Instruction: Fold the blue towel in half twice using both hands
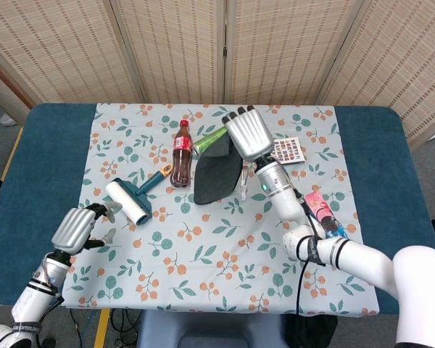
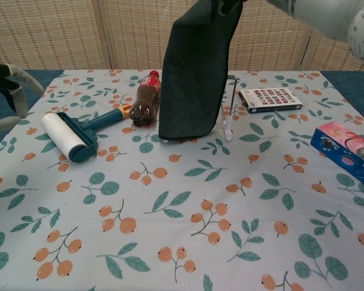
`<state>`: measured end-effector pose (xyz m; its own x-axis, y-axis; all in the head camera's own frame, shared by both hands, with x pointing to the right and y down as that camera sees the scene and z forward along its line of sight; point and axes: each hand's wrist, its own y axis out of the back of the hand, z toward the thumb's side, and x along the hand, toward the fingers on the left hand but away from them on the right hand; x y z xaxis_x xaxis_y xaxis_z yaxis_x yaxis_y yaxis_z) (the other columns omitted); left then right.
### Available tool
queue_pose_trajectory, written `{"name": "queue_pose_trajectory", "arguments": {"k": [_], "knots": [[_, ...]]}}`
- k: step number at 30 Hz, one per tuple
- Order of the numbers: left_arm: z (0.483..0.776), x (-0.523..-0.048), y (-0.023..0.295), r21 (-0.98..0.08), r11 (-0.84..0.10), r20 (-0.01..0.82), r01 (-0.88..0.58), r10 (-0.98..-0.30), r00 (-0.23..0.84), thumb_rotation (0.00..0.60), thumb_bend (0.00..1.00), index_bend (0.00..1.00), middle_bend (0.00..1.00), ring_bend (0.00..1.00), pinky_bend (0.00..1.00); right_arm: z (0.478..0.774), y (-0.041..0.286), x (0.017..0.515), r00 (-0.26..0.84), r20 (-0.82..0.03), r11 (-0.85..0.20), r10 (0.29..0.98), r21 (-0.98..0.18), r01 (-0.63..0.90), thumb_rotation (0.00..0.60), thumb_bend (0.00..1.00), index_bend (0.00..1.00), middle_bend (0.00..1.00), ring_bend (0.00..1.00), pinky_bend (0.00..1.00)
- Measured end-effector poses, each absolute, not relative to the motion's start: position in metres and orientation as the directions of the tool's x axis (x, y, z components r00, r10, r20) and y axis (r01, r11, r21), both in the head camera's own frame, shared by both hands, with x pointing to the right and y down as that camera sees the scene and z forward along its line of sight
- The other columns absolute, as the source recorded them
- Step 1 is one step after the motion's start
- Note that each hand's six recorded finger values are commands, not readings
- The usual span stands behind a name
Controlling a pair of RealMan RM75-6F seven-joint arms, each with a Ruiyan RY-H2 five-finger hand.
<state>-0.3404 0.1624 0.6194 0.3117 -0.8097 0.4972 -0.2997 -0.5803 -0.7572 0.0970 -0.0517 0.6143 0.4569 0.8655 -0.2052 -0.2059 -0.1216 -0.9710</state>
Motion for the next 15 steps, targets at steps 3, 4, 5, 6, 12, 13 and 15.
{"name": "queue_pose_trajectory", "arguments": {"k": [3, 4, 5, 6, 12, 13, 15], "knots": [[0.620, -0.342, 0.164, -0.757, -0.583, 0.500, -0.297, -0.808, 0.311, 0.600, 0.36, 0.28, 0.49, 0.39, 0.61, 0.622, -0.060, 0.096, 0.442, -0.222, -0.134, 0.869, -0.966, -0.223, 0.600, 0.55, 0.71, 0.54, 0.45, 0.50], [0.620, -0.342, 0.164, -0.757, -0.583, 0.501, -0.296, -0.808, 0.311, 0.600, 0.36, 0.28, 0.49, 0.39, 0.61, 0.625, -0.062, 0.095, 0.439, -0.227, -0.137, 0.869, -0.964, -0.227, 0.600, 0.55, 0.71, 0.54, 0.45, 0.50], [0.620, -0.342, 0.164, -0.757, -0.583, 0.501, -0.296, -0.808, 0.311, 0.600, 0.36, 0.28, 0.49, 0.39, 0.61, 0.628, -0.065, 0.095, 0.434, -0.235, -0.143, 0.870, -0.962, -0.233, 0.600, 0.54, 0.71, 0.54, 0.45, 0.50], [0.620, -0.342, 0.164, -0.757, -0.583, 0.501, -0.295, -0.808, 0.310, 0.600, 0.36, 0.28, 0.49, 0.39, 0.61, 0.631, -0.067, 0.094, 0.430, -0.240, -0.148, 0.870, -0.960, -0.237, 0.600, 0.53, 0.71, 0.54, 0.45, 0.50], [0.621, -0.342, 0.164, -0.755, -0.586, 0.506, -0.293, -0.806, 0.307, 0.600, 0.36, 0.28, 0.49, 0.39, 0.61, 0.648, -0.080, 0.092, 0.395, -0.280, -0.186, 0.875, -0.947, -0.261, 0.600, 0.27, 0.51, 0.47, 0.39, 0.49], [0.622, -0.342, 0.164, -0.755, -0.586, 0.507, -0.294, -0.806, 0.307, 0.600, 0.36, 0.28, 0.49, 0.39, 0.61, 0.651, -0.082, 0.092, 0.386, -0.288, -0.194, 0.876, -0.945, -0.263, 0.600, 0.20, 0.44, 0.44, 0.37, 0.47], [0.622, -0.342, 0.164, -0.754, -0.587, 0.508, -0.294, -0.806, 0.305, 0.600, 0.36, 0.28, 0.49, 0.39, 0.61, 0.657, -0.086, 0.093, 0.366, -0.304, -0.212, 0.880, -0.940, -0.269, 0.600, 0.11, 0.31, 0.38, 0.32, 0.45]]}}
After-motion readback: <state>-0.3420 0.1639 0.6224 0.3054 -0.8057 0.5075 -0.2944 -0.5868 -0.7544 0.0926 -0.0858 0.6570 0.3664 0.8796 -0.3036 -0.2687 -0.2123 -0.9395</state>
